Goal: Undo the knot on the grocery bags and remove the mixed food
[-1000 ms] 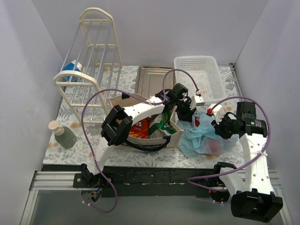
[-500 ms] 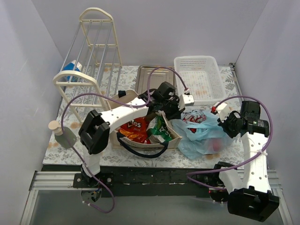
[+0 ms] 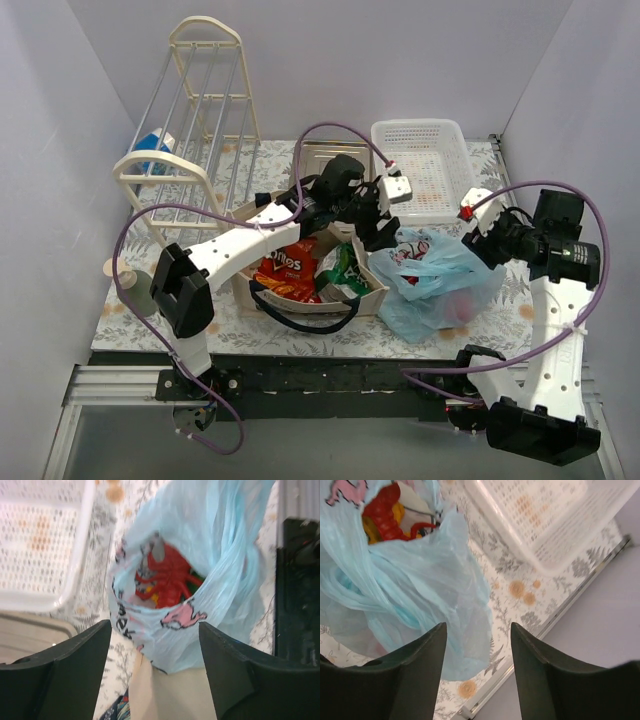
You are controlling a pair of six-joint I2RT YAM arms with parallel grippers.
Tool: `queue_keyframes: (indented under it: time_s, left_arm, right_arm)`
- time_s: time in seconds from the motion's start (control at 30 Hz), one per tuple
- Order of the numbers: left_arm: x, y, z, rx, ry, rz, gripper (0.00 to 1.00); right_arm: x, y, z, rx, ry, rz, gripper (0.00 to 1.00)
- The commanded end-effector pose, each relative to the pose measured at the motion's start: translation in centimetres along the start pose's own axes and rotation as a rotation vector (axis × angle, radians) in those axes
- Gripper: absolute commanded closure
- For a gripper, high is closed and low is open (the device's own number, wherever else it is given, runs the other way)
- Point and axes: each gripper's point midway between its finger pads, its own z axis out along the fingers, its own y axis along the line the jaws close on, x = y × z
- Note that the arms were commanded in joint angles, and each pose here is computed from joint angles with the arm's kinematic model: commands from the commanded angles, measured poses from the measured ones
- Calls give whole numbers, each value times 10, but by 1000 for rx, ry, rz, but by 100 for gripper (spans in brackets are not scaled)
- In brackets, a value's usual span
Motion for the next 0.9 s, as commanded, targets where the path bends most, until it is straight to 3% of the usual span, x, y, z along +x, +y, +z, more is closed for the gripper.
queue_keyframes:
  time_s: [0.0, 0.2, 0.37, 0.5, 0.53, 0.6, 0.63, 0.7, 0.73, 0.77, 0.87]
  left_arm:
    - [-87, -38, -15, 138, -216, 73, 30]
    - [-59, -67, 19, 266, -151, 100, 31]
    - [-20, -75, 50, 274, -66, 123, 32]
    - [4, -59, 74, 183, -15, 121, 38]
    - [2, -54, 79, 153, -30, 115, 48]
    - [12, -42, 86, 93, -8, 109, 59]
    - [10, -38, 86, 74, -11, 116, 72]
    - [10, -32, 84, 35, -6, 121, 88]
    - [7, -31, 81, 25, -14, 129, 95]
    - [9, -31, 78, 17, -12, 132, 100]
    - [-15, -35, 54, -4, -83, 163, 100]
  right_arm:
    - [-40, 23, -16, -90, -170, -107, 37]
    - [-19, 27, 2, -91, -136, -233, 36]
    - [2, 29, 22, -119, -86, -251, 36]
    - [16, 31, 38, -145, -60, -222, 37]
    - [18, 31, 41, -142, -54, -201, 37]
    - [27, 25, 52, -121, -34, -175, 45]
    - [27, 20, 55, -104, -28, -157, 59]
    - [29, 8, 59, -67, -1, -55, 77]
    - [26, -1, 60, -42, 0, -29, 81]
    - [29, -7, 61, -21, 22, 41, 89]
    - [20, -38, 50, 79, -32, 145, 95]
